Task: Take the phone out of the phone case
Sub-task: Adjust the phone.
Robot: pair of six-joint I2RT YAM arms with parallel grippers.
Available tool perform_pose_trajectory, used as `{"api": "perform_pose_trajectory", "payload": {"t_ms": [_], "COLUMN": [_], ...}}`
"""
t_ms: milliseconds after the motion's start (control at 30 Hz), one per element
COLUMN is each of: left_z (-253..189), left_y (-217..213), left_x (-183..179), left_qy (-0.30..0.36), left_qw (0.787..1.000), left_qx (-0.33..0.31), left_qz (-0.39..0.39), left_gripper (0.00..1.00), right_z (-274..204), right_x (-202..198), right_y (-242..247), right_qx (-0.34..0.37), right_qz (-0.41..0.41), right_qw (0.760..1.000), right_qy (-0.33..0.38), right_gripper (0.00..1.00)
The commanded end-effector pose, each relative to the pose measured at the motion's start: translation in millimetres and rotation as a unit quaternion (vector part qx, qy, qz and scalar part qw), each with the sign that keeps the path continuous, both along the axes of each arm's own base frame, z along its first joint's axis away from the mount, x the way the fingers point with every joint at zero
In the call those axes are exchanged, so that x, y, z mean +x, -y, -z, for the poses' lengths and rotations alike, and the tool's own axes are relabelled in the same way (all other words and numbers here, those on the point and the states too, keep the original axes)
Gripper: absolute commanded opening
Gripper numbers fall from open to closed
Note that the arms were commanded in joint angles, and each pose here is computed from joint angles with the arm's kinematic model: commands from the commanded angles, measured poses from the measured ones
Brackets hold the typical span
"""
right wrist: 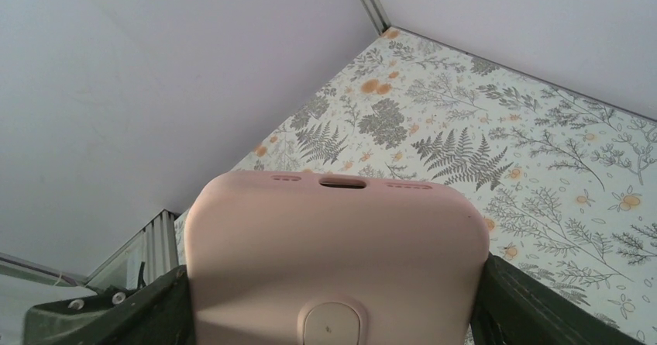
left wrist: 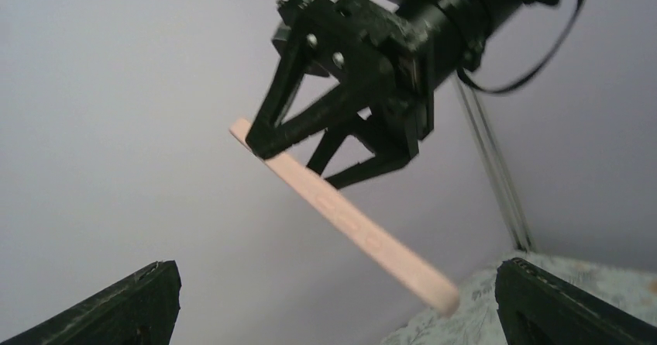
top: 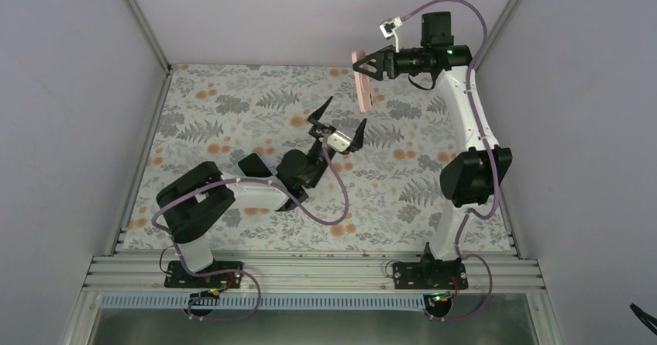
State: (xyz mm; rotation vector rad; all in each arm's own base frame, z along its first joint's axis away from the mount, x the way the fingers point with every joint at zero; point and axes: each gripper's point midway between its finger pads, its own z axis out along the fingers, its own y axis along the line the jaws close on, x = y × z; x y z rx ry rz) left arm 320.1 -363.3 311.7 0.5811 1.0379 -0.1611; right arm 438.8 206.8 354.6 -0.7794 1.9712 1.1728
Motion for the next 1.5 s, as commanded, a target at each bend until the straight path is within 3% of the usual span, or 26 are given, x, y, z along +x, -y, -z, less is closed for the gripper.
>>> {"api": "perform_pose_trajectory", "payload": {"t_ms": [0, 300, 667, 967, 1167, 1467], "left_z": [-11, 12, -12, -17, -32, -17], "left_y": [-1, 19, 15, 23, 25, 31], "left_x": [-3, -11, -9, -3, -8, 12], "left_qy": [-0.047, -0.127, -0.102, -0.094, -0.115, -0.199], "left_qw": [0.992, 0.968, 0.945, 0.947, 0.956, 0.953], "left_qx": [-0.107, -0.188, -0.292, -0.295, -0.263, -0.218], "left_qz": [-0.043, -0.109, -0.108, -0.084, -0.067, -0.063], "left_gripper": [1.00, 1.00, 1.00, 1.00, 1.00, 1.00], "right_z": [-32, -41, -44, -43, -40, -40], "right_x": [-3, 4, 1, -13, -14, -12], "right_y": [-3, -2, -4, -16, -18, -22], "right_qx": [0.020, 0.018, 0.021, 0.021, 0.012, 0.007], "right_qz": [0.000, 0.007, 0.000, -0.025, -0.027, -0.031], "right_qw": [0.999, 0.998, 0.997, 0.997, 0.996, 0.996], "right_qy": [0.045, 0.064, 0.068, 0.072, 0.080, 0.086], "right_gripper": [0.50, 0.49, 0.48, 0.48, 0.48, 0.48]}}
